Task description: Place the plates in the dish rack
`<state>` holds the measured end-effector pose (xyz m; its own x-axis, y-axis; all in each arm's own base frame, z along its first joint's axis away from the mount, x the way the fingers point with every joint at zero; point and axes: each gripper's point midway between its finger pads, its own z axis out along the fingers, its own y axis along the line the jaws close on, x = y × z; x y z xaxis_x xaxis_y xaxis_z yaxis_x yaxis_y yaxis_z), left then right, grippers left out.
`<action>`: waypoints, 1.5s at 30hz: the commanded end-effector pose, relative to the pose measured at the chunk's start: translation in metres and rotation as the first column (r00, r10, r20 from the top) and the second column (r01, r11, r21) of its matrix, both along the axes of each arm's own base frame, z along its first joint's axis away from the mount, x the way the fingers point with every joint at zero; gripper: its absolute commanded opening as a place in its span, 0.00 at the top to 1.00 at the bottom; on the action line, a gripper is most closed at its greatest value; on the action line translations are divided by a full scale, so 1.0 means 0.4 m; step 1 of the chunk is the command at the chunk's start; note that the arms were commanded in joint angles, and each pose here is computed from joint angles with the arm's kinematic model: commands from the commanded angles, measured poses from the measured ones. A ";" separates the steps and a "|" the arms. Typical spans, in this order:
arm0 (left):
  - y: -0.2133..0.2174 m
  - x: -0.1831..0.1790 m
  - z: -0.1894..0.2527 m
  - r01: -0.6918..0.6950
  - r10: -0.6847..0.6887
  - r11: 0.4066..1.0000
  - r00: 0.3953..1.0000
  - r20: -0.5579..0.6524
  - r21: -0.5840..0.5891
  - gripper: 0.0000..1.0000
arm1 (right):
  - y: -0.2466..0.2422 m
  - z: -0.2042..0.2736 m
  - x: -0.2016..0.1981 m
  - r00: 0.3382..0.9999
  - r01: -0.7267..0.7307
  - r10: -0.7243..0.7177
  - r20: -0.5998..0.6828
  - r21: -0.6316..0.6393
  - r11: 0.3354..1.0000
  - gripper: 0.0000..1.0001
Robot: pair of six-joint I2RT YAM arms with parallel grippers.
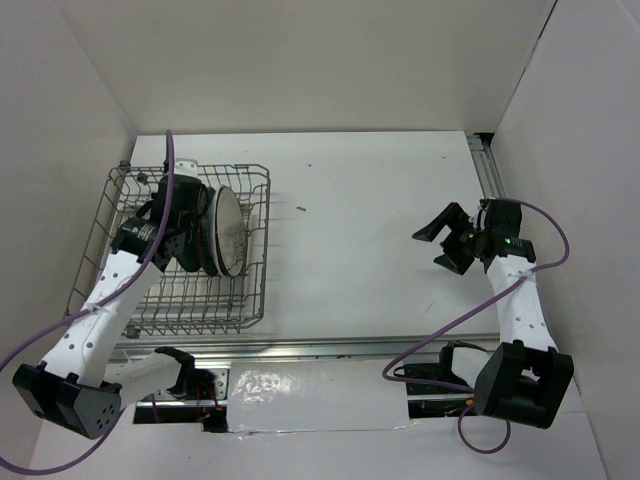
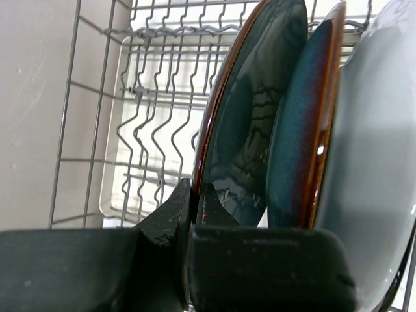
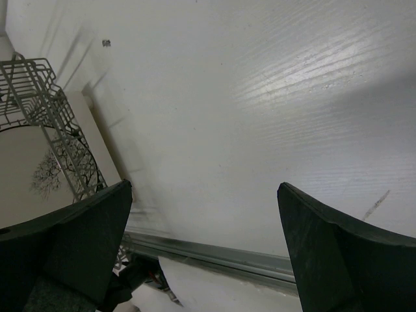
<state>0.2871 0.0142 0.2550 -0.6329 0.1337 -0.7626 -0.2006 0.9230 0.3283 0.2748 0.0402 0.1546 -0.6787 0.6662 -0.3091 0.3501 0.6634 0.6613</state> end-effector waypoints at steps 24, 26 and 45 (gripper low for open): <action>-0.003 -0.030 0.006 -0.215 0.218 0.972 0.976 0.025 -0.099 0.58 | 0.007 0.041 0.023 0.999 -0.016 0.017 0.043 -0.026 1.000 0.00; -0.011 -0.022 0.016 -0.172 0.178 0.979 0.983 0.050 -0.111 0.46 | 0.009 0.042 0.023 0.999 -0.018 0.019 0.043 -0.025 1.000 0.00; 0.039 0.021 0.336 -0.054 0.086 0.994 0.927 0.365 -0.097 0.02 | 0.018 0.122 0.042 0.993 -0.013 0.026 0.113 -0.109 0.994 0.00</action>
<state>0.2879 0.0228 0.3169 -0.5059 -0.0239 -0.8622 -0.3680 0.9100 0.1907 0.2815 0.0501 0.1713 -0.6880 0.6286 -0.3627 0.3137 0.7083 0.6324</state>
